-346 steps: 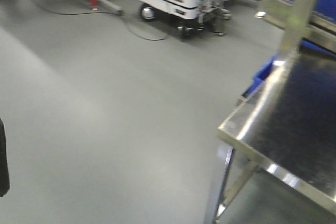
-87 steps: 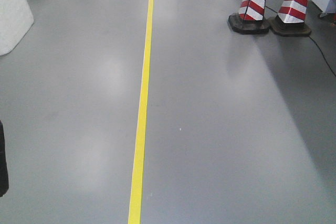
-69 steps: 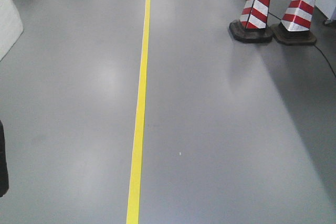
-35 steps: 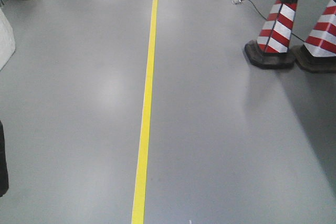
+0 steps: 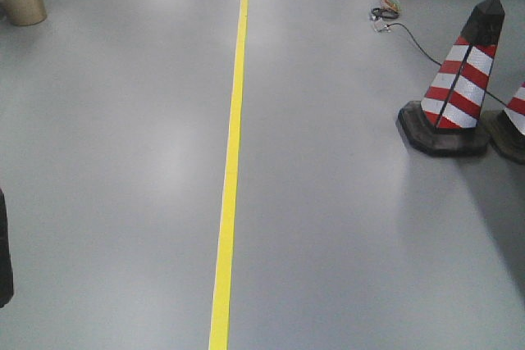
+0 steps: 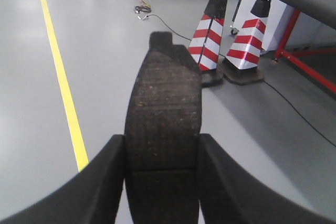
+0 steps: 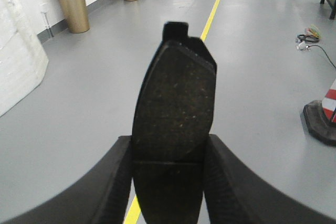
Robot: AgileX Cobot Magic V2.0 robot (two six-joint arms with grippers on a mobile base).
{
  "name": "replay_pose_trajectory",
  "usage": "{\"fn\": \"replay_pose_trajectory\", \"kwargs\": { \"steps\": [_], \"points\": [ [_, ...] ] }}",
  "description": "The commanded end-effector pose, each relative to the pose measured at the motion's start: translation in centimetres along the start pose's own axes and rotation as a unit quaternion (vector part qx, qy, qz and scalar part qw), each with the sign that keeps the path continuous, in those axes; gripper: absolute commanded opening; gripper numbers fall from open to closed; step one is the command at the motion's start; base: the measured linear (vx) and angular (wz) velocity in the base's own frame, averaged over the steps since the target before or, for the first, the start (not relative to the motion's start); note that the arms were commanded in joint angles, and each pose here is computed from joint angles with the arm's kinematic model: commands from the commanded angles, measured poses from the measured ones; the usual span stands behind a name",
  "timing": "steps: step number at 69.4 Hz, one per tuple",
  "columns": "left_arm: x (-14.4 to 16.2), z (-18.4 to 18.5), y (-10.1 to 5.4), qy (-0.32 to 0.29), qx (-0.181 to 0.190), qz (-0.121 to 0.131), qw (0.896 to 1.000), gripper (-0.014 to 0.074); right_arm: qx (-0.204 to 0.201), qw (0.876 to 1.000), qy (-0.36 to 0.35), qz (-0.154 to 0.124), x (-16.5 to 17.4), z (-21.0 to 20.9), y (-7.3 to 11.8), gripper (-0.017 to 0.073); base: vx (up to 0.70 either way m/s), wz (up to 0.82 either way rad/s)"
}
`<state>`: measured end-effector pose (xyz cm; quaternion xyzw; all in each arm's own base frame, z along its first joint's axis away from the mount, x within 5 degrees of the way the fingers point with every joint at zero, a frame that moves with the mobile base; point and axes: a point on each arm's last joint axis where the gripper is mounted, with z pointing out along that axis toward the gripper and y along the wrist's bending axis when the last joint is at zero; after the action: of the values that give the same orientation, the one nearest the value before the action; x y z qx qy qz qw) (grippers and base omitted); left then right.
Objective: Move and align brake pads A on conveyor
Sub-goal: 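Drive the base along the yellow floor line holding both brake pads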
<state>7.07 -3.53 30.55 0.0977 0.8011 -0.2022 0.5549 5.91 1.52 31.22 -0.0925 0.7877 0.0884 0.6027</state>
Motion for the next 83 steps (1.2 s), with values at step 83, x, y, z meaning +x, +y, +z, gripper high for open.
{"fn": "replay_pose_trajectory", "kwargs": {
  "steps": [83],
  "points": [
    [-1.61,-0.3,-0.53,-0.052,0.021,0.002,0.998,-0.0006,-0.001,0.998,-0.058,-0.006,-1.73,-0.29,0.04,-0.0002,0.64,-0.03]
  ]
}}
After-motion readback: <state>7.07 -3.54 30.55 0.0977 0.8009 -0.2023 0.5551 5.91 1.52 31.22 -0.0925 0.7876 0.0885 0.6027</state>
